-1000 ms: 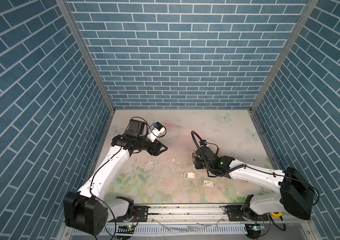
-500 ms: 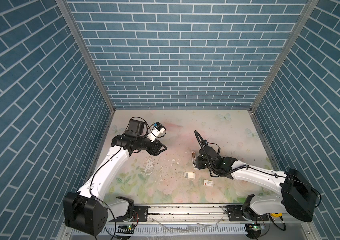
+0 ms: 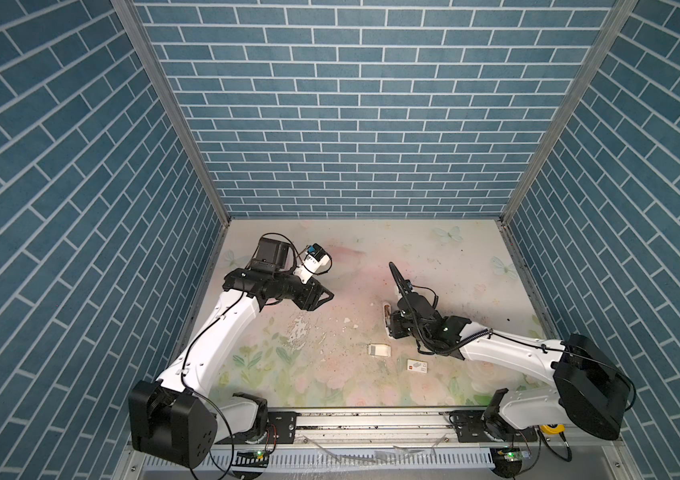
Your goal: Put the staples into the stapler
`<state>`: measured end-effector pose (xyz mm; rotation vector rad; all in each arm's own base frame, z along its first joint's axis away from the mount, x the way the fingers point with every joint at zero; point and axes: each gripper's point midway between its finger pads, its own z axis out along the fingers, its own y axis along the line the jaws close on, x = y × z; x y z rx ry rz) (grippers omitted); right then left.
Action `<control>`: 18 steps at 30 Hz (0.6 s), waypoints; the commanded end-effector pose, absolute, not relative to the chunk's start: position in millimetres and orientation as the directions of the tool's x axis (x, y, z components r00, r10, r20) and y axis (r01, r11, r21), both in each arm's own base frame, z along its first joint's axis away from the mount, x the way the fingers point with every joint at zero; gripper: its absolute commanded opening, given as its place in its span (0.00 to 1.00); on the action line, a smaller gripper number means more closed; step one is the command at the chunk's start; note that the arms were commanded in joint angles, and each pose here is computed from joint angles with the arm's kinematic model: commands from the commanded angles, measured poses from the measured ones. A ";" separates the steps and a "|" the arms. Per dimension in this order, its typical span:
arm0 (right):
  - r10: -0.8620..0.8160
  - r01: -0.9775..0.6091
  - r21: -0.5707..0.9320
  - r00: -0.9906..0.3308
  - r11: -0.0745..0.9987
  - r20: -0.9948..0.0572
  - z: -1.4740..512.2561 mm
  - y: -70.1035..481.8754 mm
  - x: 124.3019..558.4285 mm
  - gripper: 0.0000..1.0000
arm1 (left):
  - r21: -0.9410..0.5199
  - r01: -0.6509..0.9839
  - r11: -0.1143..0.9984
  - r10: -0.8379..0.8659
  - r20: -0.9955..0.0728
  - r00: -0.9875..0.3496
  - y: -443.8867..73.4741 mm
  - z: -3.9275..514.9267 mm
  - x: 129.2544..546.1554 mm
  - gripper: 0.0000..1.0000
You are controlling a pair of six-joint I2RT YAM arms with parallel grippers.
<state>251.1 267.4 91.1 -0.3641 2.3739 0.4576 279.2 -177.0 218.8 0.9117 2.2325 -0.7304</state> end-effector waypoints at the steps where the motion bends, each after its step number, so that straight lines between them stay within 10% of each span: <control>1: -0.164 -0.393 0.202 -0.721 0.897 -0.673 83.8 267.7 253.0 0.00 | -0.228 0.765 0.603 0.407 -0.737 -0.540 -176.2 231.6 281.2 0.64; 18: -0.170 -0.393 0.207 -0.734 0.896 -0.657 64.9 273.1 253.9 0.00 | -0.241 0.763 0.600 0.388 -0.746 -0.541 -175.0 233.3 279.3 0.64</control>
